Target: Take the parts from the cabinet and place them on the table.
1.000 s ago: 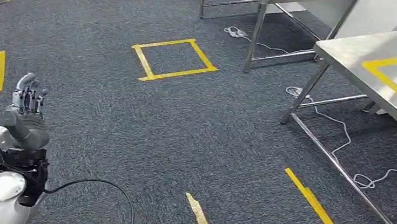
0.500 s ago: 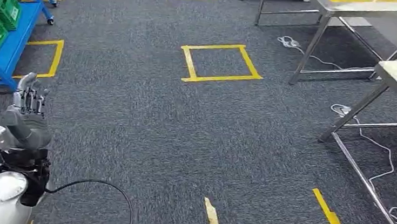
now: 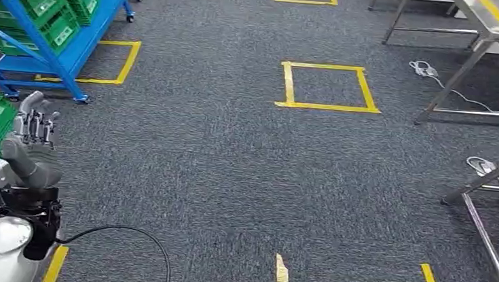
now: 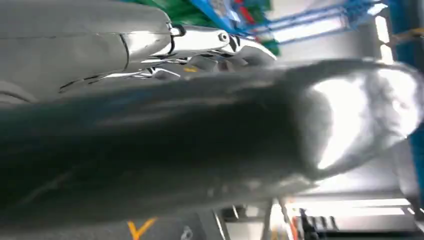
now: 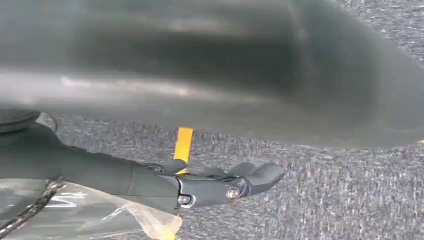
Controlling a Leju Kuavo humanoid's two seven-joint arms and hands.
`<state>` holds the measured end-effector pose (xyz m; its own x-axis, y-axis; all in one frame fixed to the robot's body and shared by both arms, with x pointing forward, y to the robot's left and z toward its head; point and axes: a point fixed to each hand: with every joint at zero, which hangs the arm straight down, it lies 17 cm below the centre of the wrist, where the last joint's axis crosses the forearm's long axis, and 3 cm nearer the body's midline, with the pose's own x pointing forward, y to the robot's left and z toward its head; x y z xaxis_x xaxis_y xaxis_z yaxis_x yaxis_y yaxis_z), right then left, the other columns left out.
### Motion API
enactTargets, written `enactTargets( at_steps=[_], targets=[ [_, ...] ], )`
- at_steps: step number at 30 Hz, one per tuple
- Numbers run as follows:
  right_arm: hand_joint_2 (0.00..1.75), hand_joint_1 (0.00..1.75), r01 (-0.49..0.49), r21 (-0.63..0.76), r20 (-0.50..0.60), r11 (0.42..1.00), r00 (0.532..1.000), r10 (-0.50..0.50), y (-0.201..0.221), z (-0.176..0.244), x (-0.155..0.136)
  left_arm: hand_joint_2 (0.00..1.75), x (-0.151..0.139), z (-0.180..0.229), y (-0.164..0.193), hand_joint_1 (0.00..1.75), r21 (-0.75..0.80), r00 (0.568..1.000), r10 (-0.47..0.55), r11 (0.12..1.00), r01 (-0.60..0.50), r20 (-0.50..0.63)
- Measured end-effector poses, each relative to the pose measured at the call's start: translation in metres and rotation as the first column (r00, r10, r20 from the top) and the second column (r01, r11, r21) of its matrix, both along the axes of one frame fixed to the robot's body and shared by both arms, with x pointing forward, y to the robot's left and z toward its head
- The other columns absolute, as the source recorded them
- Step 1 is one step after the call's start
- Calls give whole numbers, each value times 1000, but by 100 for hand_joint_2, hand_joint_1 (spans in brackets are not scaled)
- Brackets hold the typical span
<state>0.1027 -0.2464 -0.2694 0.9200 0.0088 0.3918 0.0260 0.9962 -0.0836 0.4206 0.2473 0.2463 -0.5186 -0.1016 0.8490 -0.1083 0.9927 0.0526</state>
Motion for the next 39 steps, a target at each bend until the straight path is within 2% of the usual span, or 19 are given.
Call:
enactTargets(
  at_steps=[35,39],
  targets=[
    [0,0,-12,8,3,1000,1000,12,2,0,1,0,0,8,-21,0,-11,999,-33,999,34,18],
    [0,0,-14,9,-9,1000,1000,14,2,-1,-6,0,-2,4,-24,0,-15,999,-41,999,41,10]
  ],
)
